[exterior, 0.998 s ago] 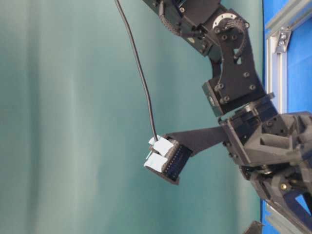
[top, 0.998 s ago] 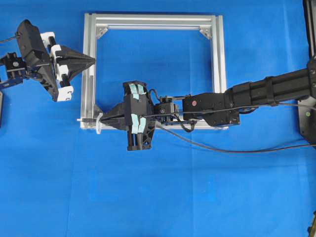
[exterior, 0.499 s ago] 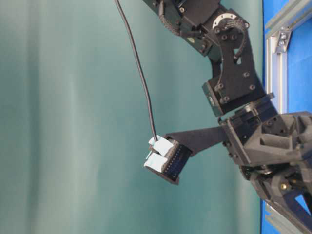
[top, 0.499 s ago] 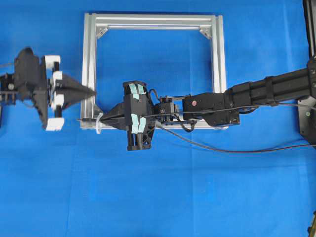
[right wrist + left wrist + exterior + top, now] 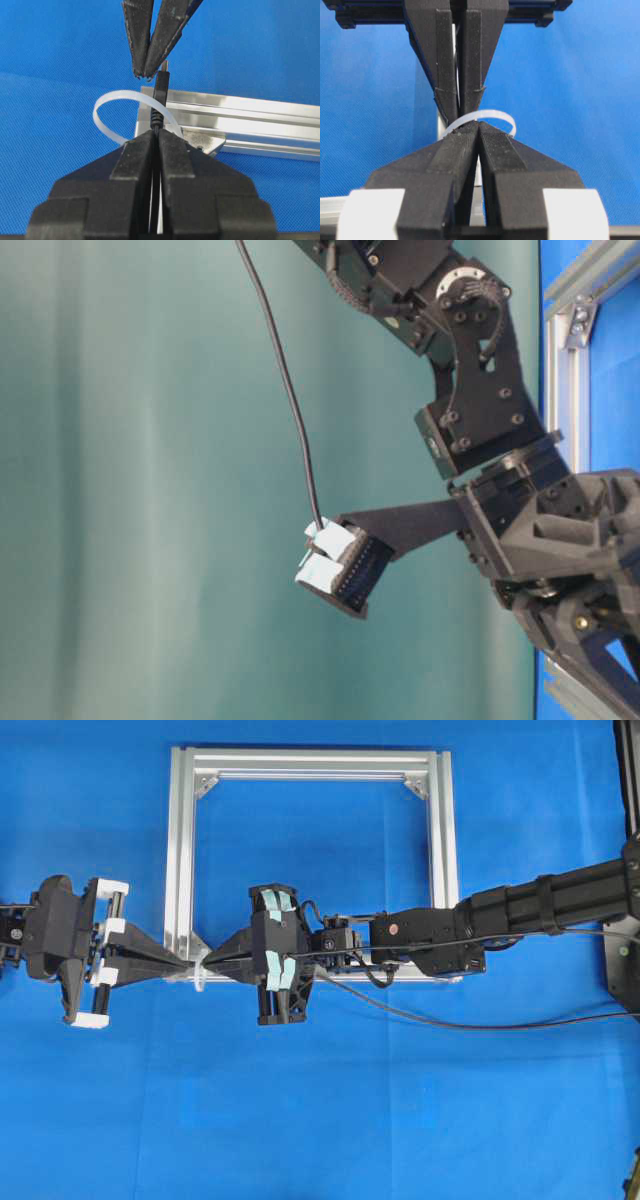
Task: Insert the wire through the string loop located on the left side.
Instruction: 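Move the left gripper toward the plug emerging from the loop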
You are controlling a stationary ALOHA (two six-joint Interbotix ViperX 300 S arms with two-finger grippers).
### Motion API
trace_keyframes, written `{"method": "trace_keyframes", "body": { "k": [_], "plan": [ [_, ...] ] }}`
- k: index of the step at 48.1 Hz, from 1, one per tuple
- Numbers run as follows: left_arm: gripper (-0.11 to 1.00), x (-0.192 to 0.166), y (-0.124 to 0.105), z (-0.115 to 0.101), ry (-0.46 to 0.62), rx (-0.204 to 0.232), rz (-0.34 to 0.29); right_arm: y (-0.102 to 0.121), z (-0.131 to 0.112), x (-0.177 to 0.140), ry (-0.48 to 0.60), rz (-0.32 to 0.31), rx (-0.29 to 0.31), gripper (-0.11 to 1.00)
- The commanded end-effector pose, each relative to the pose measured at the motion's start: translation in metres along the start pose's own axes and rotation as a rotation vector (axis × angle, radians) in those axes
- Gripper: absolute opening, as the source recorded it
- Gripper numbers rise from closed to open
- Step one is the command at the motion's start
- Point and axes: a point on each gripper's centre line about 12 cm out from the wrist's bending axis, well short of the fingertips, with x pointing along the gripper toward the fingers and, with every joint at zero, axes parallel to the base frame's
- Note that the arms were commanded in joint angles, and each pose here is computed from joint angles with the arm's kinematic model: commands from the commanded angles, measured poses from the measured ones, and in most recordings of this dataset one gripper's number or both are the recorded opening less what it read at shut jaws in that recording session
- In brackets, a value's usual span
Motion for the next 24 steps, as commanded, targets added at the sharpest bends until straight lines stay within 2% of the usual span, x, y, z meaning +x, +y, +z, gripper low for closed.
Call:
{"method": "trace_keyframes", "body": {
  "k": [1,18,21,24],
  "plan": [
    [0.00,0.0011,-0.0013,0.0067,-0.024,0.004,-0.006,0.0023,0.0190,-0.0012,-0.047,0.005,0.001,0.00],
    [0.02,0.0010,-0.0013,0.0069,-0.024,0.002,-0.006,0.0023,0.0192,-0.0012,-0.049,0.005,0.001,0.00],
    [0.10,0.0013,-0.0012,0.0074,-0.026,-0.002,-0.005,0.0023,0.0190,-0.0012,-0.047,0.005,0.001,0.00],
    [0.23,0.0010,-0.0012,0.0069,-0.024,-0.005,-0.005,0.0023,0.0190,-0.0012,-0.047,0.005,0.001,0.00]
  ]
}}
